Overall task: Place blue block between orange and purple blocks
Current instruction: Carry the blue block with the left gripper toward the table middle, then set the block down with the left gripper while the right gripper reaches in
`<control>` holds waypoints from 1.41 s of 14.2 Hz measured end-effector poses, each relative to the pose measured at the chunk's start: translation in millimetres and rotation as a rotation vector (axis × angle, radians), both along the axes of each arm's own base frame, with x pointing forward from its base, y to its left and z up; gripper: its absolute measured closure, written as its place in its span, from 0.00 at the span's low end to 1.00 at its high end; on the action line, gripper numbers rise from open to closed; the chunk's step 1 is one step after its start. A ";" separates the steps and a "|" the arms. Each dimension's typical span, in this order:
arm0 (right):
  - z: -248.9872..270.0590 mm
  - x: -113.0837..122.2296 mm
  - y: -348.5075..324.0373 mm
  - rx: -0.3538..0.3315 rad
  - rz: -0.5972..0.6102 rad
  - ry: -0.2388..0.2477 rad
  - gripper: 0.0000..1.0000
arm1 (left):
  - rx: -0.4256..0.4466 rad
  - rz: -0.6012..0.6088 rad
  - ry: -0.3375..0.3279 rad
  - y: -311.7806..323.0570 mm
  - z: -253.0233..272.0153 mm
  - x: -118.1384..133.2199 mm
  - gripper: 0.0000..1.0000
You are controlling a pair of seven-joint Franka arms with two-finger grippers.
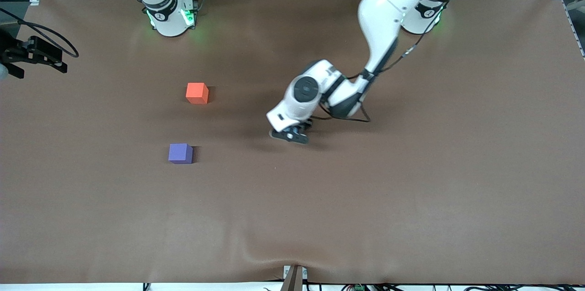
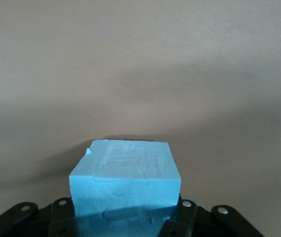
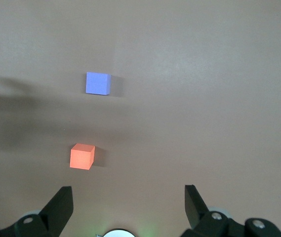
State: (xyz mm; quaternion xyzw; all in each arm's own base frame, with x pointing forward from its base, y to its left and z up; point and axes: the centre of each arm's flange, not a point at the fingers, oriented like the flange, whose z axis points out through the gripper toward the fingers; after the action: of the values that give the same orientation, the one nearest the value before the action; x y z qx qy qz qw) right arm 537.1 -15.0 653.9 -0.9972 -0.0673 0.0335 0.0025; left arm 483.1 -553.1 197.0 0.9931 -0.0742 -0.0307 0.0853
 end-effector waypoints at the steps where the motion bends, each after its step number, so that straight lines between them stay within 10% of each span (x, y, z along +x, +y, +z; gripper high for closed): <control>1: 0.0 0.0 0.1 0.000 0.000 0.000 0.00 | 0.008 0.015 -0.001 -10.1 -2.2 -5.9 0.39; 7: -0.4 0.3 1.3 0.000 0.002 0.001 0.00 | 0.024 0.141 -0.009 -39.8 -12.3 -13.2 0.39; 13: -76.4 37.4 6.7 0.002 0.012 0.141 0.00 | 0.019 0.291 -0.009 -45.1 19.0 -1.2 0.00; 20: -124.4 36.2 108.0 0.083 0.012 0.247 0.00 | 0.110 0.542 -0.051 155.3 316.0 102.6 0.00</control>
State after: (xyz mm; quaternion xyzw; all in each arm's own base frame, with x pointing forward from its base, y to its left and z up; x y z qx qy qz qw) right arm 573.3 93.0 529.5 -0.9841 -0.0738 0.1533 0.0517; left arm 585.7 -397.9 513.0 0.9804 0.1937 0.0140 0.0347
